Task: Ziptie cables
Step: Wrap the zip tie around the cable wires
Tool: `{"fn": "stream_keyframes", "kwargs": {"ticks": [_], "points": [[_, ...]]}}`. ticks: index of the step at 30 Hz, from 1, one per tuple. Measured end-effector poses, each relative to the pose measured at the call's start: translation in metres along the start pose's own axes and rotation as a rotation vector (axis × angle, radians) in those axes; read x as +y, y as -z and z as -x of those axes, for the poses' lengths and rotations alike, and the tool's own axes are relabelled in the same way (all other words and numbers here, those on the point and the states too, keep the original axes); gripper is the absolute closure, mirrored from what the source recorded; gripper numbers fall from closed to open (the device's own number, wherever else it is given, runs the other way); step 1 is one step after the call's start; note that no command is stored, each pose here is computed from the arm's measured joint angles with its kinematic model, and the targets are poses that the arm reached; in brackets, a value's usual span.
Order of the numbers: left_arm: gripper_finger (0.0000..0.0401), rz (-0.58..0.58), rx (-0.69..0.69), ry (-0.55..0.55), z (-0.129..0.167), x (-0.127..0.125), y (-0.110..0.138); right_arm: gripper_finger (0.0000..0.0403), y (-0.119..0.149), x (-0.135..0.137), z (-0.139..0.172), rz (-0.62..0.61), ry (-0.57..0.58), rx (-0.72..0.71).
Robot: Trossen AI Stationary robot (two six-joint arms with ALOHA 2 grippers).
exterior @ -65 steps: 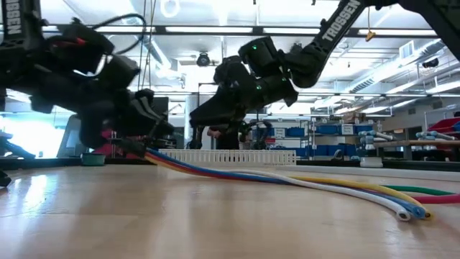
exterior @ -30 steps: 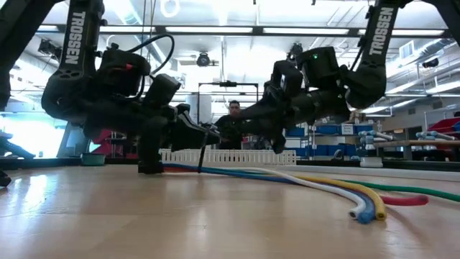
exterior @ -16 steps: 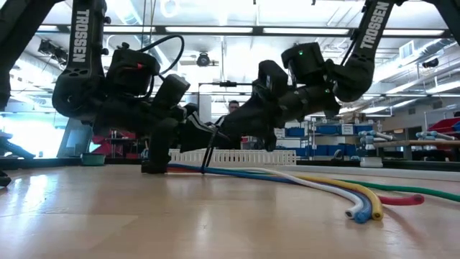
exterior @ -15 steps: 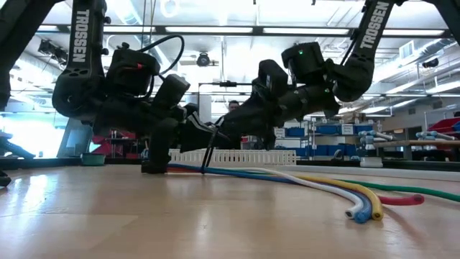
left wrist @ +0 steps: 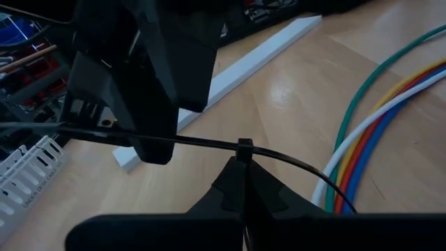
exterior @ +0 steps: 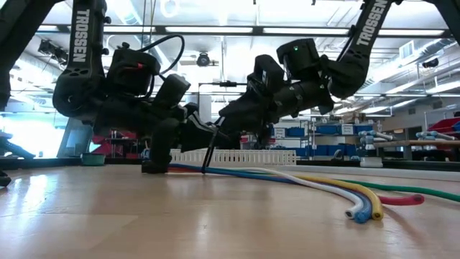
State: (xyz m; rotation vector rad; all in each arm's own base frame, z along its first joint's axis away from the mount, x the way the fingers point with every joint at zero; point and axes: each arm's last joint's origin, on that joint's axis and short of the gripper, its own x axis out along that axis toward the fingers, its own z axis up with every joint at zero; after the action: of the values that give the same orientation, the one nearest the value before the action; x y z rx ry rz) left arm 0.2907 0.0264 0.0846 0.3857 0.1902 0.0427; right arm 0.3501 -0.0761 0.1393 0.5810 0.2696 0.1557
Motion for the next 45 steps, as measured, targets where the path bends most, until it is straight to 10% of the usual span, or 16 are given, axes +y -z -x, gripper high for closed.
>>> {"fn": "stream_keyframes", "kwargs": {"ticks": [11,45], "points": [[0.0401,0.004,0.004,-0.001,-0.006,0.001,-0.002,0.0396,-0.002,0.001,-0.002,0.053,-0.017,0.019],[0.0355,0.019,0.090,-0.008,0.005,-0.003,0.010,0.0403,0.002,-0.002,-0.002,0.049,0.004,0.064]]}}
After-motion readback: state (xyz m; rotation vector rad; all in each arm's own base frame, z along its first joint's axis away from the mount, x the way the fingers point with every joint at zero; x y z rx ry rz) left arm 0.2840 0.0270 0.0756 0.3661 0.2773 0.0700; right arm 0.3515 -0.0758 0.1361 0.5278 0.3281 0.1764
